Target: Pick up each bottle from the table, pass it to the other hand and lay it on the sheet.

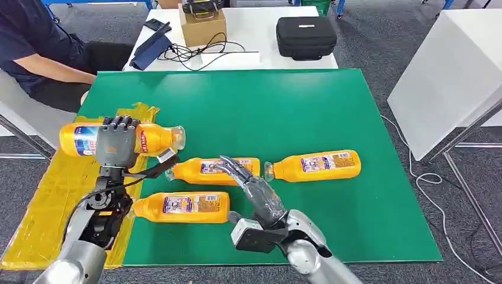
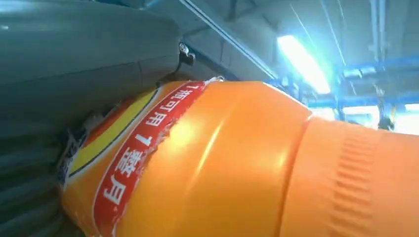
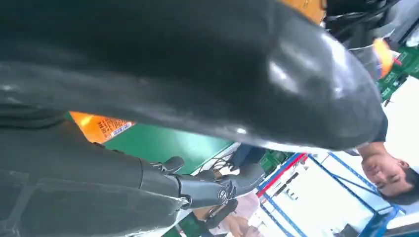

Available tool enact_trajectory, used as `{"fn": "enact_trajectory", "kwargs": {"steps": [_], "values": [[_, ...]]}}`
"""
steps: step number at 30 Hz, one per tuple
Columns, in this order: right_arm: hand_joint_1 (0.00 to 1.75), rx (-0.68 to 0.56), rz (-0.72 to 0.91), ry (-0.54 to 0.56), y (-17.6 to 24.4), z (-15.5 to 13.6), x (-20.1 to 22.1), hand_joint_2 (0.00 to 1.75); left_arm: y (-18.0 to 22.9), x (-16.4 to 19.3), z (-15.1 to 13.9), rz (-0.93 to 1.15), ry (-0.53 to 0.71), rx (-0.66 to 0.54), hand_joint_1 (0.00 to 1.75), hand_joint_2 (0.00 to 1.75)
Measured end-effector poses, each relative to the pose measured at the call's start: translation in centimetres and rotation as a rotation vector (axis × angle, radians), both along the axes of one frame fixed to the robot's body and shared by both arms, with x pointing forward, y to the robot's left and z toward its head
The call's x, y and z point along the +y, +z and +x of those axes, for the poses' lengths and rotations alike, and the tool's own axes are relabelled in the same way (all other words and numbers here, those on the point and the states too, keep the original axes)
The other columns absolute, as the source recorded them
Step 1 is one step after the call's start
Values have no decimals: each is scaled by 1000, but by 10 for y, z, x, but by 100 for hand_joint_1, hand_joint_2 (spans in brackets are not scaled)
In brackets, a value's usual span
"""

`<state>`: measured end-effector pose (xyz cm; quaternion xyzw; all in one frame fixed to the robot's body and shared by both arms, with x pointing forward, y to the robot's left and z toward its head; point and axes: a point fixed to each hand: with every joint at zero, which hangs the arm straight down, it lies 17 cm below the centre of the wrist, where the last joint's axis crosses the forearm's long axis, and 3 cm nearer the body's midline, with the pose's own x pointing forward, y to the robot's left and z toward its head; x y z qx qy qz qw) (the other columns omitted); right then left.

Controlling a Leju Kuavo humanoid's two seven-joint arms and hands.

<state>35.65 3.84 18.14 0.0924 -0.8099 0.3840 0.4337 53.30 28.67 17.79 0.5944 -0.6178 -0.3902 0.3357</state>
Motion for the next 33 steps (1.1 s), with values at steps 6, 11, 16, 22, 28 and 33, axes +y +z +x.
{"fn": "enact_trajectory", "kwargs": {"steps": [6,11,16,22,28,33], "values": [[0,-5,-37,24,-5,-5,5,0,-66,-8,2,41,12,174,16,175],[0,-4,-53,27,-8,-9,8,0,-102,8,-1,42,34,273,0,0],[0,-3,-67,38,-12,-11,10,0,-137,28,-7,34,63,381,0,0],[0,-5,-77,51,-14,-13,11,0,-152,37,-8,-7,79,447,0,0],[0,-7,-96,62,-19,-18,14,0,-155,45,-9,-64,94,460,0,0],[0,-12,-110,80,-20,-24,21,0,-150,55,-10,-169,91,428,0,0]]}}
